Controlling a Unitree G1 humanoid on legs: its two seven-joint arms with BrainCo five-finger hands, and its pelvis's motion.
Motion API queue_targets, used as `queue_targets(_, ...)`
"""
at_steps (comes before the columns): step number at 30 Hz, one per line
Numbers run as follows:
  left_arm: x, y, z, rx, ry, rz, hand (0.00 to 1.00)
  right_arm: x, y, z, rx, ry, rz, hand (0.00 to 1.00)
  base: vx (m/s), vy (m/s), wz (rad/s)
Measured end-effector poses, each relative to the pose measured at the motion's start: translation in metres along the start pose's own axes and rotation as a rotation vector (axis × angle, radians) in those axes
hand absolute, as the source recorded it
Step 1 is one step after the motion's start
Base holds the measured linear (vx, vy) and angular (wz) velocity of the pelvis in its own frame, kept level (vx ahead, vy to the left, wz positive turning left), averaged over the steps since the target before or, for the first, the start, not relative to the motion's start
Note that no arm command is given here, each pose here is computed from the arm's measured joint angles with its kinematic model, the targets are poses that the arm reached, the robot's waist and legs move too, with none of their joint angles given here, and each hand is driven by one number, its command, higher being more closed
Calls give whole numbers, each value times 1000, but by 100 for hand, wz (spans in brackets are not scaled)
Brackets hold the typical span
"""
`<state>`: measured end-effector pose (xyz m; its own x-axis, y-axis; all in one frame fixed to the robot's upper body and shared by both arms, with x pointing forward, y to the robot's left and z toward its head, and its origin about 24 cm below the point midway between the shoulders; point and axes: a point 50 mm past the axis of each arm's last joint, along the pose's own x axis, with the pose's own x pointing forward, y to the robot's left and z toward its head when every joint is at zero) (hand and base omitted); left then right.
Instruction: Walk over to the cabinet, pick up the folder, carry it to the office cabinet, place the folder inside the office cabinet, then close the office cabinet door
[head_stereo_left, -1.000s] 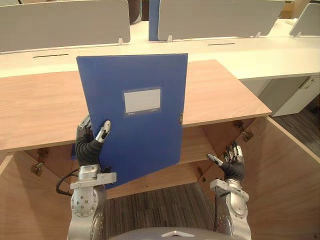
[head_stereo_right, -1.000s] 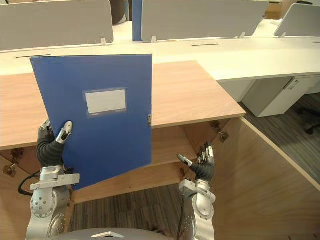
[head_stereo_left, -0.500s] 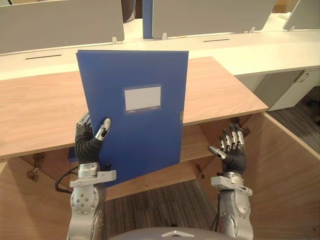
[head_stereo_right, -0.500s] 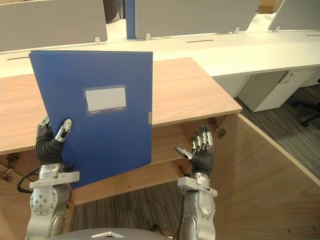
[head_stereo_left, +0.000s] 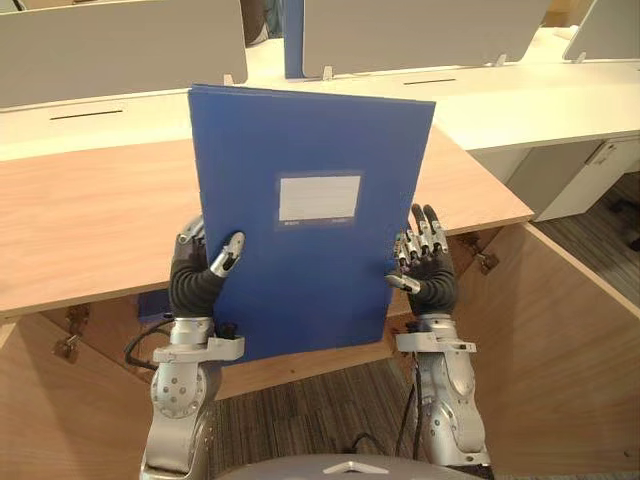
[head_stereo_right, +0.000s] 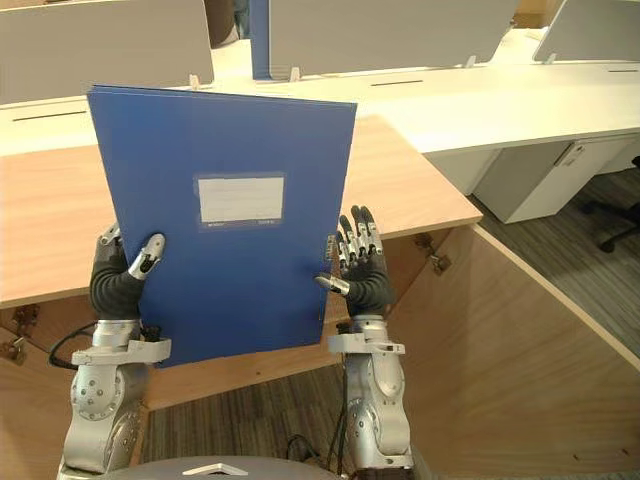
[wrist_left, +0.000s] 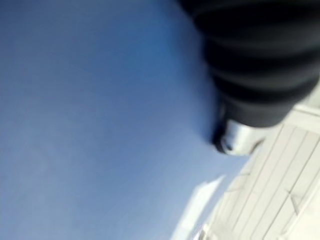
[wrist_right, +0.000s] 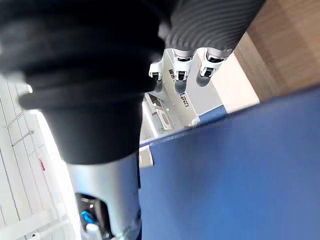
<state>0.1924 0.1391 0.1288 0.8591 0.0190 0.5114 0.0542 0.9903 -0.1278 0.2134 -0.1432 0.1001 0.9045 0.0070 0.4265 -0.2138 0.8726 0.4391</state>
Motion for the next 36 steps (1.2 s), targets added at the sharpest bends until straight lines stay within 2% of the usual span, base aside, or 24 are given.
queue_targets(5,2,-3,1,2,-8,-51,100,8,9,1,18,-10,71,0,-13,-12,1)
queue_targets(17,3,-1,3,-35,-23,-44,100,19,19,4,7,-26,172,0,-13,-10,4)
queue_targets(29,9,3,7,8,-57,-93,100,23,18,-5,-93,39,262,0,-38,-16,2)
queue_targets(30,9,4,8,17,-59,-98,100,23,18,-7,-112,54,275,100,-24,-26,12)
queue_targets(36,10,8,9,52,-69,-109,100,21,14,-18,-176,133,325,100,-23,-26,9)
